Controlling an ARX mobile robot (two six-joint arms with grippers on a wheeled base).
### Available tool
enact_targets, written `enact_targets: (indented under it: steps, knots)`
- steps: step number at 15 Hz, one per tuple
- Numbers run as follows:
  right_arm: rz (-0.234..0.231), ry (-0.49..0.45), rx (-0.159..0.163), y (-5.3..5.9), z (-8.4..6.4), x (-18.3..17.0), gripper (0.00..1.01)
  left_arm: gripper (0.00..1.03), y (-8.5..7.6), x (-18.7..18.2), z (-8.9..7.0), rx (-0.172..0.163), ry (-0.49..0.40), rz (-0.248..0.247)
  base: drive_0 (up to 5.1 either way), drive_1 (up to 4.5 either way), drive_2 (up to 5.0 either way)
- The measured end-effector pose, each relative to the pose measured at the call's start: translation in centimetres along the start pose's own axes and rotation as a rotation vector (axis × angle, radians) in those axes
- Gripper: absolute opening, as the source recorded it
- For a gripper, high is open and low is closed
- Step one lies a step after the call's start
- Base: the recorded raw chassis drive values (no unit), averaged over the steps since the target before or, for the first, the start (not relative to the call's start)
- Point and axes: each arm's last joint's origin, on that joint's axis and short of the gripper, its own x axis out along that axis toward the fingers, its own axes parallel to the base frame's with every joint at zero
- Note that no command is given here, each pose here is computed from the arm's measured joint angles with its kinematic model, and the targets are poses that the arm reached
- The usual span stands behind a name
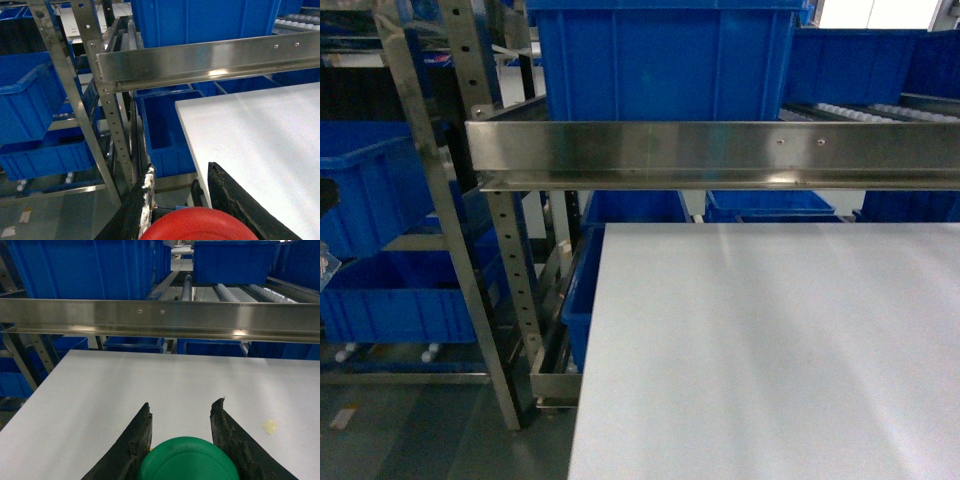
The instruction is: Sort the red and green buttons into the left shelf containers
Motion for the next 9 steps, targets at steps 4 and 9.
enact_targets:
  steps: [4,9]
  knots:
    - [0.000,-0.001,-0.001,0.00,0.01,0.00,0.31,0.28,0.00,0.00,0.00,0.000,0.000,0.000,-5.0,2.42,2.4]
    - [0.000,0.000,0.000,0.00,0.00,0.00,0.31,0.28,0.00,0.01,0.00,0.000,0.000,0.000,-5.1,2.39,2.4]
